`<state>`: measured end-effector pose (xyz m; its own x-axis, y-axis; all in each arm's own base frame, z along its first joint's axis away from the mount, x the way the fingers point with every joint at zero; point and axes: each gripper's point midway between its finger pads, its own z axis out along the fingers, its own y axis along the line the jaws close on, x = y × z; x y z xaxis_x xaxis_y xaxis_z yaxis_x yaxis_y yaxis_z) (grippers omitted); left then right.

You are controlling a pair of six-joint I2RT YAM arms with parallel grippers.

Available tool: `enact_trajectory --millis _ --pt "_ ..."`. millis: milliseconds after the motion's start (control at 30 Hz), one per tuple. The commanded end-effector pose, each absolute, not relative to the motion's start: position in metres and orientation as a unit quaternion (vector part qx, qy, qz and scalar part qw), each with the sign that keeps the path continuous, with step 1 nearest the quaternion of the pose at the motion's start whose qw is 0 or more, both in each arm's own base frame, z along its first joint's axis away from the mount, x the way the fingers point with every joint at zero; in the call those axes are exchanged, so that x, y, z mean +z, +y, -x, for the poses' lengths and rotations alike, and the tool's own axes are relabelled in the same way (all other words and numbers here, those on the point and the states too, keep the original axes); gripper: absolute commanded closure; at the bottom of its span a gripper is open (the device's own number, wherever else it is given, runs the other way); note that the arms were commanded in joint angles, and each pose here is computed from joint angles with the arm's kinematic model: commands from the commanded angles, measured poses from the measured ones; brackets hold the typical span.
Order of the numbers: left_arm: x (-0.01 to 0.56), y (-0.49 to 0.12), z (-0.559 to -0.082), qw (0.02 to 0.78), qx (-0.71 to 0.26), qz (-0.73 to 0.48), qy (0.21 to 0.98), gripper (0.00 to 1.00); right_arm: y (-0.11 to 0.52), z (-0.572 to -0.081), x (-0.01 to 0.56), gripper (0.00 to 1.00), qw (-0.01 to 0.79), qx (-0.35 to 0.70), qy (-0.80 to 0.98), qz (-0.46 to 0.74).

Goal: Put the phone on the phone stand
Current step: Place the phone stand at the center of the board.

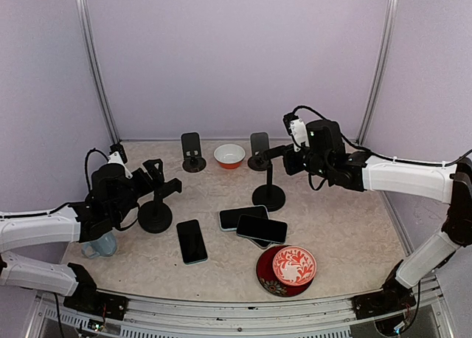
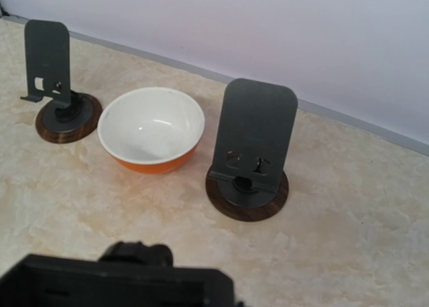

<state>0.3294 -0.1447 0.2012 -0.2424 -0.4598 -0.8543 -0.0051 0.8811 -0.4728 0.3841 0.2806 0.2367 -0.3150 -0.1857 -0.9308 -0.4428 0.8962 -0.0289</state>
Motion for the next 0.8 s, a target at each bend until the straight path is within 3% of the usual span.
enact_trajectory --millis 0,767 --pt "0.102 -0.118 -0.300 0.492 -0.045 0.078 0.866 0.01 0.285 -0.384 0.234 1.00 0.547 0.128 0.802 0.202" --pt "0.102 -0.120 -0.301 0.489 -0.045 0.076 0.868 0.01 0.292 -0.356 0.280 1.00 0.603 0.205 0.735 0.231"
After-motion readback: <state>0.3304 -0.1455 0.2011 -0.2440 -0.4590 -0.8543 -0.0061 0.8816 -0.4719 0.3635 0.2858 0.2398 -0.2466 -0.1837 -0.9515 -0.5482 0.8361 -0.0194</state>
